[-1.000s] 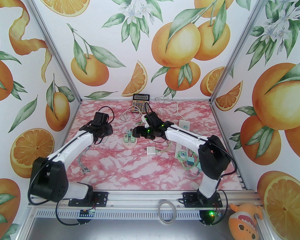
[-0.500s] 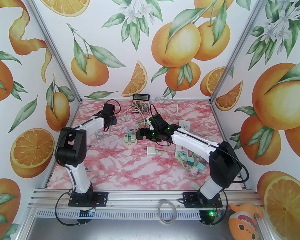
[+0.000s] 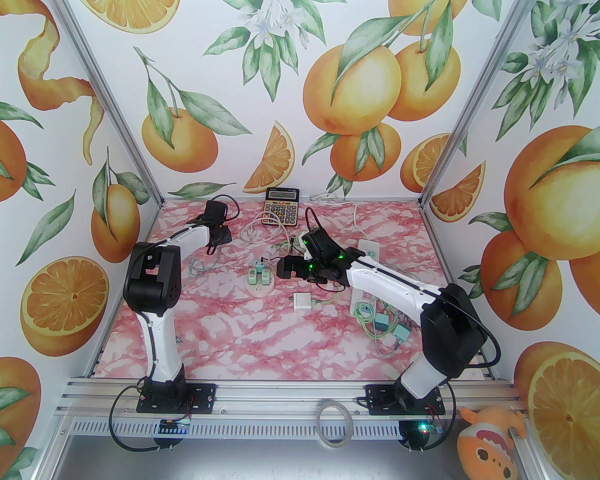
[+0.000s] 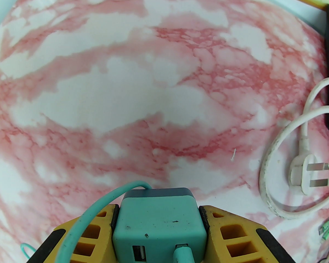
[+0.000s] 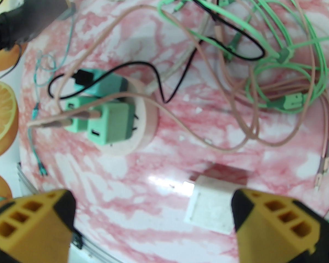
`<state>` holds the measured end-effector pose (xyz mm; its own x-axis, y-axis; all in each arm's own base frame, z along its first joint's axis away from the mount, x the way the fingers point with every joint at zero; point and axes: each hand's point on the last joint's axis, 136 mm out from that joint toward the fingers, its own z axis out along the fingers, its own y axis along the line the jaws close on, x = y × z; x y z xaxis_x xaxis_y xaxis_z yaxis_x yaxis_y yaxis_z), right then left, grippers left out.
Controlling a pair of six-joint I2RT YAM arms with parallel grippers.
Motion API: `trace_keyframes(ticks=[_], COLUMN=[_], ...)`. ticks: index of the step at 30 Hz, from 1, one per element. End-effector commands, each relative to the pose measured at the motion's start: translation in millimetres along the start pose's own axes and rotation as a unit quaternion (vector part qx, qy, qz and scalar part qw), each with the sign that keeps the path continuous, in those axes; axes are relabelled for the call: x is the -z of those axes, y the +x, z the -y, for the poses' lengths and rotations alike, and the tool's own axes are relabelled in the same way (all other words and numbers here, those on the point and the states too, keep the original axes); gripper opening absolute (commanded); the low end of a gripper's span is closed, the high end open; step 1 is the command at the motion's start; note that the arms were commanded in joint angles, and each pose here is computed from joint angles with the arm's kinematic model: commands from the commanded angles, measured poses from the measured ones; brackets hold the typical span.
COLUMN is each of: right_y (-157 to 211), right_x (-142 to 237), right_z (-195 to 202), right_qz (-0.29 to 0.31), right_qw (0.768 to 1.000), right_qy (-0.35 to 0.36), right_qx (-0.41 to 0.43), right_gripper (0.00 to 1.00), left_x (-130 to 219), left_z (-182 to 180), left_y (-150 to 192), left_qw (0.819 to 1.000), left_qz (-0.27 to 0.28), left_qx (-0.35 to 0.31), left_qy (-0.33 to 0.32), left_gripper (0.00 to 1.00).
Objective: Pull the plug off the socket
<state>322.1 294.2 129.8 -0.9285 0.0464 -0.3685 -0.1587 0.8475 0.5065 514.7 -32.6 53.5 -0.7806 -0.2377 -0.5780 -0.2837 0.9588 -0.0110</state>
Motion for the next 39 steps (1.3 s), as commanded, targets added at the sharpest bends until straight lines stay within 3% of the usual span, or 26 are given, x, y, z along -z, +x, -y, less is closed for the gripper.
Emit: trace_keyframes(ticks=[1, 6, 15, 19, 23, 26, 32, 39], right_y=[-2, -1, 2, 3, 2, 0, 0, 2], right_x=[-1, -3, -2, -1, 0, 0, -3, -6], right_z=[2, 1, 2, 3, 1, -1, -4, -11], right_qz=[0.003, 0.001, 0.0, -0.001, 0.001, 0.003, 0.002, 0.001], right_qw=[1.0, 1.0, 1.0, 1.0, 1.0, 1.0, 1.0, 1.0], right_qy=[0.003, 0.0, 0.0, 0.0, -0.002, -0.005, -0.01, -0.015], right_qx=[-0.009, -0.012, -0.011, -0.011, -0.01, -0.01, -0.01, -0.003], right_gripper=[1.0, 1.0, 1.0, 1.0, 1.0, 1.0, 1.0, 1.0], left_x=[20, 37, 24, 26, 40, 59, 100, 128], left_z=[1, 15, 21, 22, 29, 31, 27, 27], left_y=[-4, -1, 20, 20, 16, 9, 1, 19], left_qw=[1.0, 0.998, 0.996, 0.996, 0.993, 0.992, 0.99, 0.988], left_qz=[0.005, -0.002, -0.035, -0.035, -0.038, -0.029, -0.011, -0.008], left_qx=[0.015, 0.036, 0.046, 0.048, 0.052, 0.053, 0.055, 0.044], left_qy=[0.006, 0.05, 0.065, 0.068, 0.094, 0.108, 0.127, 0.151], left_gripper=[0.29, 0.31, 0.42, 0.53, 0.77, 0.84, 0.86, 0.84])
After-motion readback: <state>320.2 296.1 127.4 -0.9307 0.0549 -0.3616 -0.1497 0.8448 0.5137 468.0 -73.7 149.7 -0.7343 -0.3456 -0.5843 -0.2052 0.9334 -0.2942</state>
